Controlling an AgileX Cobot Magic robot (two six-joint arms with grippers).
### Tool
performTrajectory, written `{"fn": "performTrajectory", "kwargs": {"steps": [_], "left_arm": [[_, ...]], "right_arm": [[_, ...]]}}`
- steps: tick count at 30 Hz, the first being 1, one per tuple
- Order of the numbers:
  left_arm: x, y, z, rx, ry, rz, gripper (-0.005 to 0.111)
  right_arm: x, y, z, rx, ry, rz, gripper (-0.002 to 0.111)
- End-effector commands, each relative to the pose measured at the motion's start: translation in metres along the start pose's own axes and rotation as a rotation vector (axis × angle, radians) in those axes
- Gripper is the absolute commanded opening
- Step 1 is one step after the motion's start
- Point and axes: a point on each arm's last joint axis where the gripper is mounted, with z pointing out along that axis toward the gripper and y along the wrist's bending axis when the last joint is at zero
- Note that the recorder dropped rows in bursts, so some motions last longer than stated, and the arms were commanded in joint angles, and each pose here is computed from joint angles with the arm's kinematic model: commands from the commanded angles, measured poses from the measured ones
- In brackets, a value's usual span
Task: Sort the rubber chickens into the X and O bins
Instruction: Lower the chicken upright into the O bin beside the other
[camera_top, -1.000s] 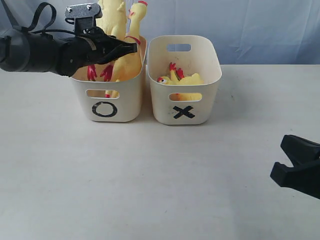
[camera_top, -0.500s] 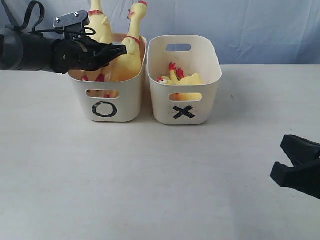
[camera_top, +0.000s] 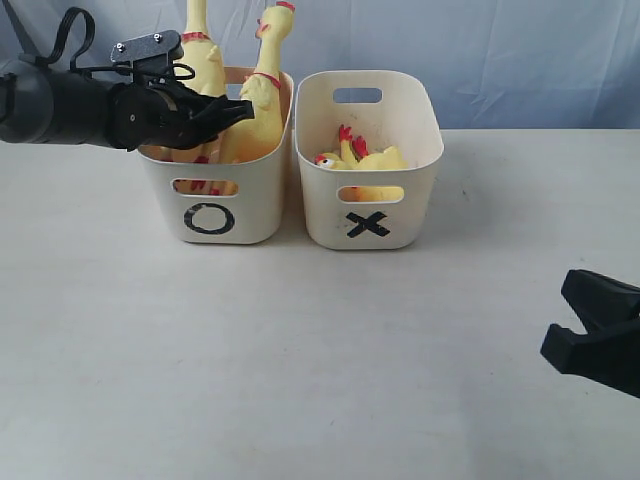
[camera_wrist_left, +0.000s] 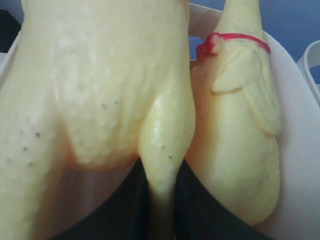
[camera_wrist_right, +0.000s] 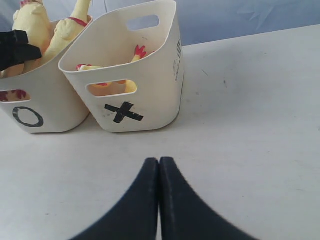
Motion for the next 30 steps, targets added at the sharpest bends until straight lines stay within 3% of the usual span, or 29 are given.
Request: {"fn": "performTrajectory", "kwargs": {"steps": [1,6,8,30], "left_arm": [[0.004,0.002,0.004,-0.005,0.01,-0.016,0.006],[0.005,0.002,0.004,-0.009,0.022,-0.016,0.036],[0.006,0.002,0.004,-0.012,0.033,-0.016,0.04],[-0.005,-0.003,-0.014,-0.019,0.063,-0.024,0.039]], "right_arm": [[0.001,0.0,0.0,-0.008,-0.002,-0.008,-0.001],[0.001,0.0,0.0,-0.008,-0.002,-0.008,-0.001],[0.001,0.0,0.0,-0.008,-0.002,-0.008,-0.001],[0.001,0.0,0.0,-0.006,-0.003,-0.008,-0.001]]}}
